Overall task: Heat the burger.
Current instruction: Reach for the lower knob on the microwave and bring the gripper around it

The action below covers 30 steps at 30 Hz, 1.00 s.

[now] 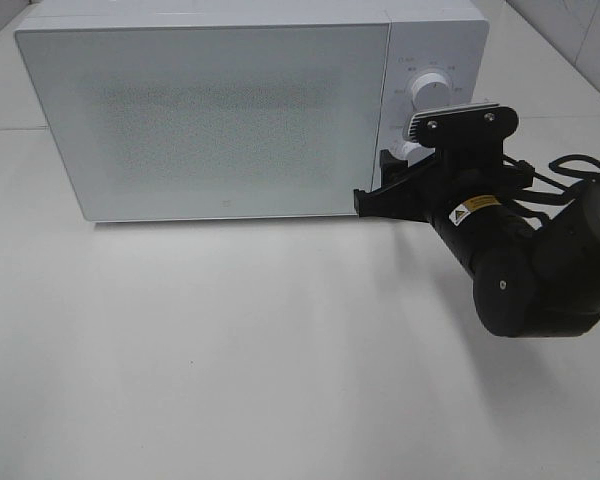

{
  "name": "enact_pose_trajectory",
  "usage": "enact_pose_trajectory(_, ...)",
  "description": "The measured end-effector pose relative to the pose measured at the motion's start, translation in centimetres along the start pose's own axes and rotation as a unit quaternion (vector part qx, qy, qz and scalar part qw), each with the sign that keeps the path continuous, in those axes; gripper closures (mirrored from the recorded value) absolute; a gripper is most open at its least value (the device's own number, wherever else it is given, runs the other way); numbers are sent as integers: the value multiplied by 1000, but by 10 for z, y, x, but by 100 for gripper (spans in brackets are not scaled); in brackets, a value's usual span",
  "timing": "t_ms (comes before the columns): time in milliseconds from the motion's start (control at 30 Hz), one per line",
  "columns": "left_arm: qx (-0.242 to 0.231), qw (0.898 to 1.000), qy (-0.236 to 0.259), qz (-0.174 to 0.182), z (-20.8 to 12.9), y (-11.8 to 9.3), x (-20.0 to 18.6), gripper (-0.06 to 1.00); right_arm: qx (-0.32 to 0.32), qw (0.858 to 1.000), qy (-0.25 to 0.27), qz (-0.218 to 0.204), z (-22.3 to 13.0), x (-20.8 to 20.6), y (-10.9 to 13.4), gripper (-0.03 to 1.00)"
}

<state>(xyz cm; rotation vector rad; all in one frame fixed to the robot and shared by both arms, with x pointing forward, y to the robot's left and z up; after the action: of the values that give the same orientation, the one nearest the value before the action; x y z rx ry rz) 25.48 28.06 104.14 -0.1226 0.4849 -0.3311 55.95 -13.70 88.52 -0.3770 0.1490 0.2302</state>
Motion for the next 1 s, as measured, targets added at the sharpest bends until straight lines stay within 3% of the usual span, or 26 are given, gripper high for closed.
enact_pose_trajectory(233,0,1000,0,0,0,0,0,94,-13,1000,1,-4,0,0,-1,36)
enact_pose_trajectory(500,0,1000,0,0,0,0,0,94,-9,1000,4,-25,-3,7,-18,36)
enact_pose_trajectory(667,0,1000,0,0,0,0,0,94,-24,1000,-16,10,1,8,-11,36)
enact_pose_trajectory(1000,0,1000,0,0,0,0,0,94,-11,1000,-10,-1,-1,8,-14,36)
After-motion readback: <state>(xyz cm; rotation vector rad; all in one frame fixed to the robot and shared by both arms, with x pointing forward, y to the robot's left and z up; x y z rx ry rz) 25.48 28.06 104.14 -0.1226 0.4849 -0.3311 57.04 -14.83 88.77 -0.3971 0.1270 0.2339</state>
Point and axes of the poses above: a point on each arm's last joint axis where the gripper is mounted, x pointing out along that axis toward the gripper, y along the wrist's bending axis when the last joint is at zero, z = x × y, the point moved 3 cm from there along x, pointing out along that axis toward the gripper, and after that the axes turned 14 degrees about -x, right-handed, at the moved point
